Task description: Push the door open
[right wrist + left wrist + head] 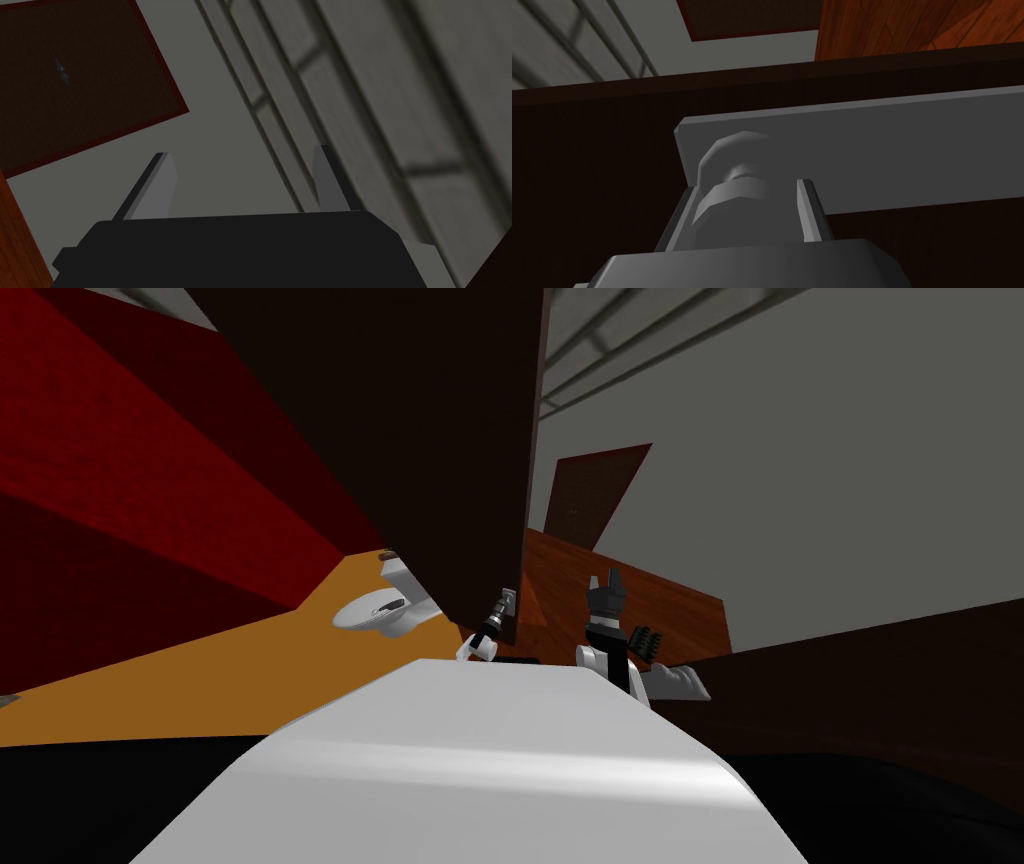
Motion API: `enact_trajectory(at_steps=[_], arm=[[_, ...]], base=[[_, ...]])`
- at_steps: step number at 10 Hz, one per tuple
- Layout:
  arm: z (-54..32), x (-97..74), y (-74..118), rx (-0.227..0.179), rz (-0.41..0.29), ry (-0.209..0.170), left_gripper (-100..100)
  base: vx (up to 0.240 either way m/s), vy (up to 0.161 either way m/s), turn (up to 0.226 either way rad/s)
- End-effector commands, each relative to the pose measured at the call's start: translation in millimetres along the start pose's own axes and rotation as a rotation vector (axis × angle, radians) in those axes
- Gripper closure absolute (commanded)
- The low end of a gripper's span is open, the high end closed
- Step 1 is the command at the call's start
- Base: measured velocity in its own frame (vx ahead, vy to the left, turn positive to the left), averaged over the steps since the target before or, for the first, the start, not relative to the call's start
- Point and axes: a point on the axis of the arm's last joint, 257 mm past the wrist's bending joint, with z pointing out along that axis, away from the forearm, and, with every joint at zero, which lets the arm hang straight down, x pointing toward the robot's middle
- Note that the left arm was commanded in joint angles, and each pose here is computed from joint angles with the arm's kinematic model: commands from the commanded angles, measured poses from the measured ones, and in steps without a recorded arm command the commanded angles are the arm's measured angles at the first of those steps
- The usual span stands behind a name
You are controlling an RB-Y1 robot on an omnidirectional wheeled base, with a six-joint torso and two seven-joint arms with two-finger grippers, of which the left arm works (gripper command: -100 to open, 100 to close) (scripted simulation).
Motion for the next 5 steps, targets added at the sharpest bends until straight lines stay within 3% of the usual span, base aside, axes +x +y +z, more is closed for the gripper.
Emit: enact_trajectory(at_steps=[1, 5], arm=[[-7.2, 1.7, 2.2, -0.004, 0.015, 0.006, 100], [-23.7, 21.1, 7.1, -0.012, 0.029, 0.033, 100]], base=[[0.153, -0.069, 0.211], [0.195, -0.066, 0.231]])
